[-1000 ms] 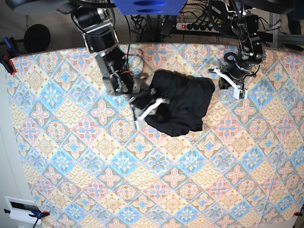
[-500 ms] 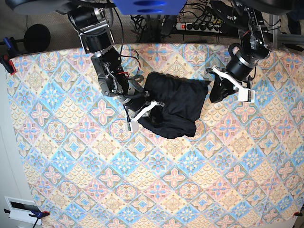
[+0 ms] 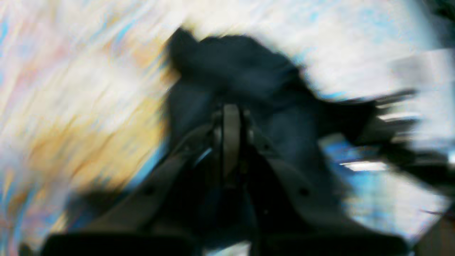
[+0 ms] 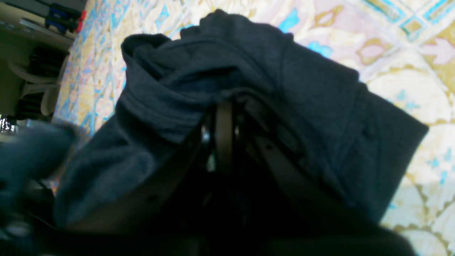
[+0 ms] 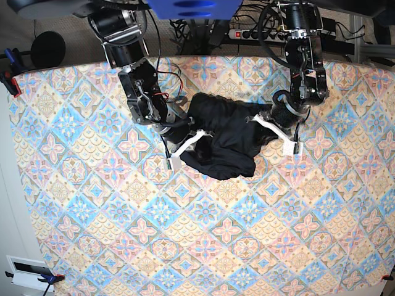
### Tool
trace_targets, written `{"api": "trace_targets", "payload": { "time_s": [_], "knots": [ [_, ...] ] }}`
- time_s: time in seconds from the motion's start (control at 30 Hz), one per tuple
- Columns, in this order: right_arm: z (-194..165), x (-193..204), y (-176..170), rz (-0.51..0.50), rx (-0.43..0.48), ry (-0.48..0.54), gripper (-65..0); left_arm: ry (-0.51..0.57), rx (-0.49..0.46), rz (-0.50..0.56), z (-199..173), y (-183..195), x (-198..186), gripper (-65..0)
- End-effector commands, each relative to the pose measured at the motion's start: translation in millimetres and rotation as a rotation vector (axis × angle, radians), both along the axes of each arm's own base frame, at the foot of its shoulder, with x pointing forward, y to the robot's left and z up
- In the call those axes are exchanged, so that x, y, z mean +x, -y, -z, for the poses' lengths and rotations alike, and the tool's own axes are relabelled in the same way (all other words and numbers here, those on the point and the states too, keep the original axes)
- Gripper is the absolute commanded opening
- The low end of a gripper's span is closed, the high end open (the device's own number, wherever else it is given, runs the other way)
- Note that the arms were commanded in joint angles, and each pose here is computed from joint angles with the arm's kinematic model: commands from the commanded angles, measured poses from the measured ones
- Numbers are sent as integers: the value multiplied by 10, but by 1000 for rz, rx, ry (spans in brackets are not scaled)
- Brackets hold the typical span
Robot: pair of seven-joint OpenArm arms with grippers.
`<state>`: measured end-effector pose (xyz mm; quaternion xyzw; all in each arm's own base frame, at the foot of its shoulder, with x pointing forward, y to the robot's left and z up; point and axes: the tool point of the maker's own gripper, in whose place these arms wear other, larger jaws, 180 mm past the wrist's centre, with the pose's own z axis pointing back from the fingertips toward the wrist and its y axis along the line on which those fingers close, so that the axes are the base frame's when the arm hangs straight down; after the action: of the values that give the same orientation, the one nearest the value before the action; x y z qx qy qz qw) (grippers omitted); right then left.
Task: Layout the t-shirt on the table in an organized manner, then fold the t-shirt properly
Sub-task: 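Pull the shirt's edges apart with both grippers to flatten it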
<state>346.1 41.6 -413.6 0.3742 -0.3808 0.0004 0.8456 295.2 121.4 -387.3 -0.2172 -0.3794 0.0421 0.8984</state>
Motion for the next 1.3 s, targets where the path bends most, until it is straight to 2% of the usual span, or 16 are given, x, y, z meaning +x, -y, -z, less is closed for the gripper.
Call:
{"api": "trace_targets", "payload": {
  "time_s": [0.0,0.13,0.27,0.53,0.67,0.77,1.0,1.13,1.2,1.27],
  "knots": [
    [-134,84,-29,-6,9,37,-650,17,6,-3,-16,-41,16,-650],
    [-221,112,-42,-7,16,60,-650,-49,69,-4,217,-151,-149,-650],
    [-330,142,-53,-11,23,89,-650,-40,120,-11,253,-282,-195,-650],
    [-297,95,-88,-54,3,52,-650,-46,129,-8,267,-301,-212,-650],
    [-96,59,-11,-44,-18,-1,-650,-52,131,-7,280,-303,-226,-650],
    [-188,235,7,-39,-24,26,-650,-52,143,-5,277,-345,-225,-650],
    [-445,309,-30,-46,-9,96,-650,-49,137,-3,266,-337,-273,-650],
    [-575,336,-50,-50,0,130,-650,104,143,36,-240,-281,-246,-650],
    [-585,333,-60,-53,0,133,-650,224,103,66,-655,-147,-218,-650],
    [-585,333,-60,-53,0,133,-650,291,51,86,-905,-33,-220,-650]
  ]
}}
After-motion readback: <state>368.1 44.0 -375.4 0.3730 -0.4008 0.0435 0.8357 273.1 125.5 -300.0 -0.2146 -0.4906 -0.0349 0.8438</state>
